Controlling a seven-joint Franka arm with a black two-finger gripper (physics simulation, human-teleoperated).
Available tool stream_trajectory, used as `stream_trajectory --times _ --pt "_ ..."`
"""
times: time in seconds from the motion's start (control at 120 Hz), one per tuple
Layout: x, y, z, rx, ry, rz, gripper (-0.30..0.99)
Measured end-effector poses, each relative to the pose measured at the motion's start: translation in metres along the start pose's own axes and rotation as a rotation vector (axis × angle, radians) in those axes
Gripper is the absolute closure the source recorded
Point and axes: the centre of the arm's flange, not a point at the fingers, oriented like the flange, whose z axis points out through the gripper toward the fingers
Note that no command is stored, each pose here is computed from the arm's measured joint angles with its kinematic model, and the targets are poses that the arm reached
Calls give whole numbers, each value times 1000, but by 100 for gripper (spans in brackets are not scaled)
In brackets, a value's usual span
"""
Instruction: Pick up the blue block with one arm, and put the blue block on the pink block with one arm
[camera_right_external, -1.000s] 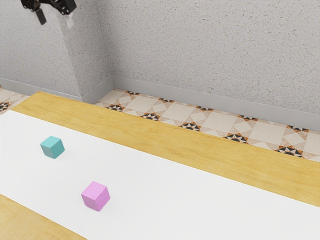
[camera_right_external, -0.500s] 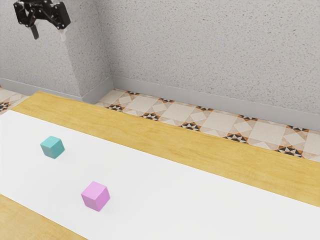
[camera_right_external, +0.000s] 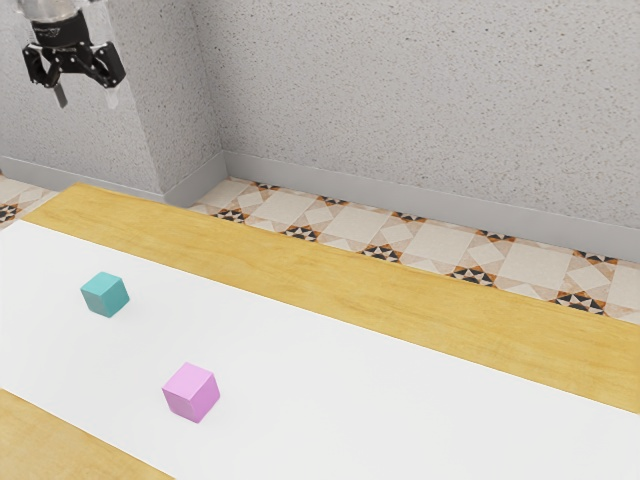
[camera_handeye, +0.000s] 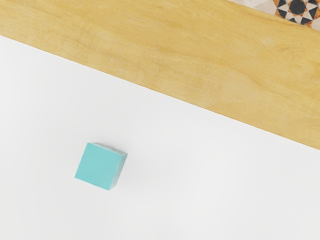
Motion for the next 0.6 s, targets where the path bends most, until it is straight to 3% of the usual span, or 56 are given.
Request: stream_trajectory --times 0.158,0.4,0.6 --pt "25 -13 32 1 19 -15 0" --pt "84 -3 153 -5 -13 2 0" --pt "104 1 204 -3 2 12 0"
